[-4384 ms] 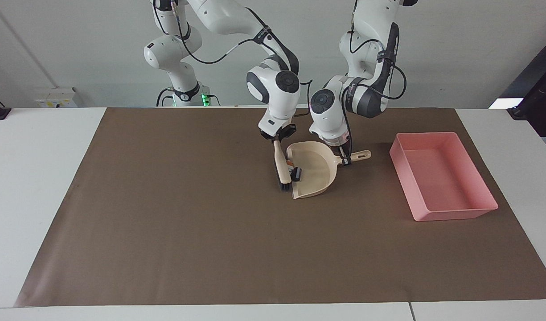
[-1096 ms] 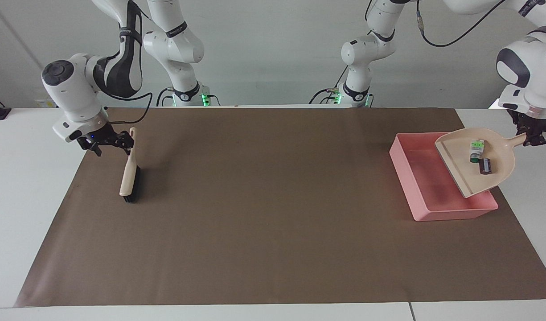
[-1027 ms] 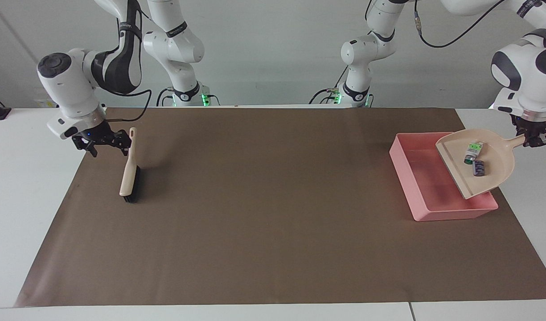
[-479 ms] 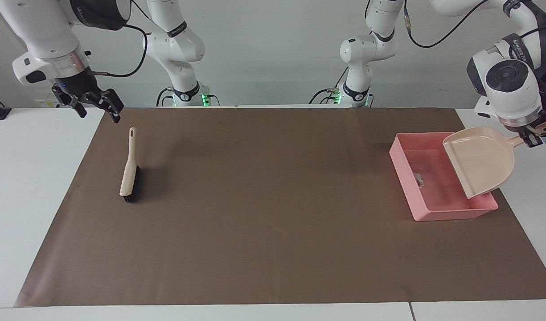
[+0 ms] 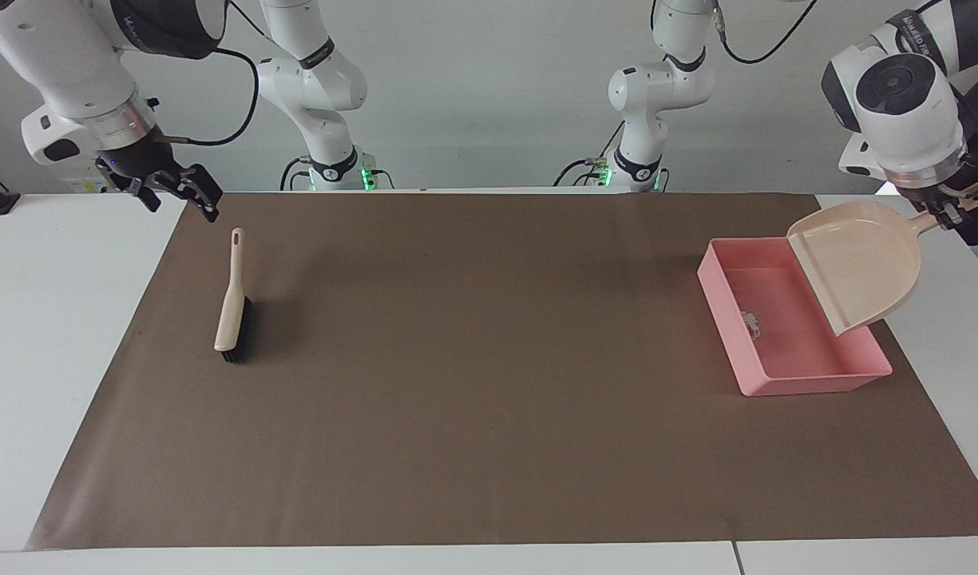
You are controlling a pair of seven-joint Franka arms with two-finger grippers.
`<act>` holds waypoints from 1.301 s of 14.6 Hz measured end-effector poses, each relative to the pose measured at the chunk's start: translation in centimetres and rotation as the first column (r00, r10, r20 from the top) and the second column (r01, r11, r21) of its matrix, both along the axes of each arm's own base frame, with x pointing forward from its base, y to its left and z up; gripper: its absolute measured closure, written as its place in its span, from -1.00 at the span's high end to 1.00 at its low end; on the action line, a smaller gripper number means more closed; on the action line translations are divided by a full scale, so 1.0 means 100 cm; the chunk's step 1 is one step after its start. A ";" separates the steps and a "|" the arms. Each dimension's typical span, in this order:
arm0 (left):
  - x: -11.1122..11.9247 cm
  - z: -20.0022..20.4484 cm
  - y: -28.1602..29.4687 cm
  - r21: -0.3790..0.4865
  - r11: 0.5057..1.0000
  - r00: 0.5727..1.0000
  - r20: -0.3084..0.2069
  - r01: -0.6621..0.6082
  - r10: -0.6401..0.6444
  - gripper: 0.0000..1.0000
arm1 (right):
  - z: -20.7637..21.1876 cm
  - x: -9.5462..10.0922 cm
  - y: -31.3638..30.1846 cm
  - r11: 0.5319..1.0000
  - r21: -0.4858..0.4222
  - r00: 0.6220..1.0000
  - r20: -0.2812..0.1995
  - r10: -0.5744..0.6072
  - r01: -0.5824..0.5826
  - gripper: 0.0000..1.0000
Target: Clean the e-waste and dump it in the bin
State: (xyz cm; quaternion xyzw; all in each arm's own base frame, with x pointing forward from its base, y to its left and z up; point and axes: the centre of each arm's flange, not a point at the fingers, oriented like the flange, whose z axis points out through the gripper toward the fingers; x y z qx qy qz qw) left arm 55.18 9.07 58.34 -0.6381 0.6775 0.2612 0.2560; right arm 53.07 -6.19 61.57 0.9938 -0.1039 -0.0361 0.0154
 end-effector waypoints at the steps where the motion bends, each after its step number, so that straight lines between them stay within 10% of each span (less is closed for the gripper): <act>1: -0.001 0.001 -0.007 -0.050 0.999 1.000 -0.009 0.000 -0.001 -0.33 | 0.000 0.001 0.005 1.000 0.000 1.000 0.003 0.009 -0.009 1.00; 7: -0.006 -0.020 -0.055 -0.359 0.933 0.999 -0.046 0.003 -0.021 -0.33 | 0.002 0.002 0.023 0.999 0.005 0.999 0.008 0.038 -0.038 1.00; 12: -0.025 -0.068 -0.157 -0.470 0.880 0.986 -0.097 0.072 -0.133 -0.33 | 0.006 0.003 0.030 0.999 0.007 0.999 0.015 0.050 -0.050 1.00; 19: -0.064 -0.163 -0.275 -0.503 0.864 0.999 -0.035 0.008 -0.030 -0.33 | 0.007 0.002 0.032 0.998 0.005 0.998 0.015 0.055 -0.055 1.00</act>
